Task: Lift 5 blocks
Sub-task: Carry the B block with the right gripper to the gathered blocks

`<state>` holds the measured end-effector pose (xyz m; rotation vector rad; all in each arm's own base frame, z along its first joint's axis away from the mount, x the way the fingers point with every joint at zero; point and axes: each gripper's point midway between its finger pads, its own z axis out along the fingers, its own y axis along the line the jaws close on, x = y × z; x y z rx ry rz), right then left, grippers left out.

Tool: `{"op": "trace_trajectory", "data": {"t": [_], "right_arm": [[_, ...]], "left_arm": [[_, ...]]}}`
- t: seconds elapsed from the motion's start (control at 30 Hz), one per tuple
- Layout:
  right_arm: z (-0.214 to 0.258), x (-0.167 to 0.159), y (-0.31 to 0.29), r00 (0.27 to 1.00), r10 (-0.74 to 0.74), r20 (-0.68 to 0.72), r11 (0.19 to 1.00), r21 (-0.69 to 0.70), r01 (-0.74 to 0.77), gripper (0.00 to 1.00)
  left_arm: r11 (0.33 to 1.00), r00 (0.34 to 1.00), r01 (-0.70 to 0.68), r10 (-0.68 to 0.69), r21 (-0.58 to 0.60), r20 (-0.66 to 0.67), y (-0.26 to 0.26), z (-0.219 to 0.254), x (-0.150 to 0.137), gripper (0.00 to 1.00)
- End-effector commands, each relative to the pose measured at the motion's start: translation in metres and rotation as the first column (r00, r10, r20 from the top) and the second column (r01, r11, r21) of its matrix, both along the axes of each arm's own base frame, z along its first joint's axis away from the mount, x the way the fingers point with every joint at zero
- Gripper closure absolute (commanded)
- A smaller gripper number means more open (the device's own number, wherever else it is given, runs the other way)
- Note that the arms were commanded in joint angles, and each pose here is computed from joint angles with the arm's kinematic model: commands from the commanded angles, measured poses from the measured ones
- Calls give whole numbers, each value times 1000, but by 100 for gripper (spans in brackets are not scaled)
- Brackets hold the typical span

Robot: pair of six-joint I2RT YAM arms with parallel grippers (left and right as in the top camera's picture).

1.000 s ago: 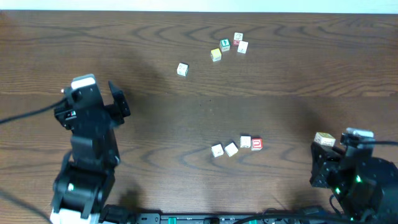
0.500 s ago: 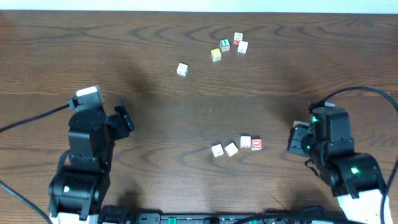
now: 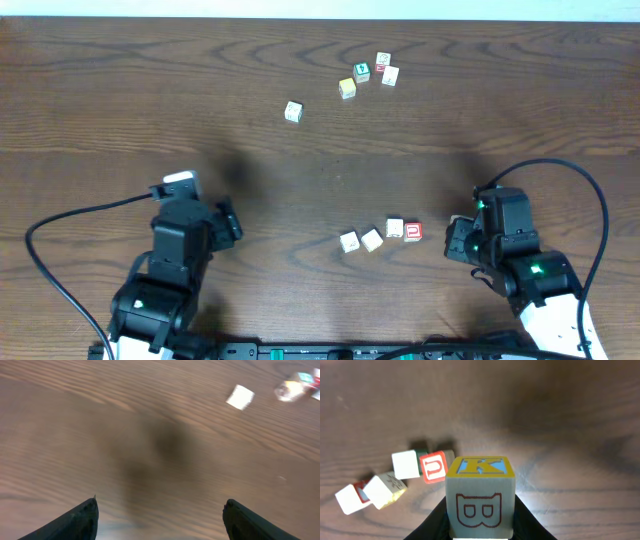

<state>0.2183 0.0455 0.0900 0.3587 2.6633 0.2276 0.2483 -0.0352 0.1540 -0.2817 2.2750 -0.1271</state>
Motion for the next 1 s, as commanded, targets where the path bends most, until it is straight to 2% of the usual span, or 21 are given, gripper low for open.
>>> {"op": "trace_trajectory", "data": {"t": [0.0, 0.17, 0.27, 0.4, 0.6, 0.8, 0.9, 0.97], "right_arm": [[-15, -10, 4, 999, -23, -43, 999, 33, 25, 99], [-37, -21, 8, 996, -9, -92, 998, 56, 14, 98], [-39, -17, 14, 996, 9, -91, 997, 82, -1, 93], [-47, -13, 18, 993, 30, -117, 996, 92, -19, 93], [-64, -5, 27, 986, 47, -161, 992, 125, -27, 95], [-77, 0, 30, 980, 51, -191, 991, 129, -27, 95], [-78, -1, 30, 979, 52, -197, 991, 131, -26, 93], [-78, -1, 30, 979, 52, -196, 991, 131, -26, 87]], "left_arm": [[999, 999, 23, -24, -35, -26, -18, -15, -9, 20], [997, 995, 52, -57, -60, -82, -40, -44, -26, 22], [998, 995, 33, -38, -47, -94, -43, -58, -35, 25], [996, 992, 58, -65, -68, -106, -55, -64, -43, 25], [995, 987, 24, -39, -99, -153, -65, -76, -48, 27], [997, 981, 22, -37, -78, -192, -76, -92, -42, 27], [996, 979, 23, -39, -84, -199, -82, -97, -38, 27], [994, 977, 34, -54, -101, -206, -88, -99, -37, 27]]}}
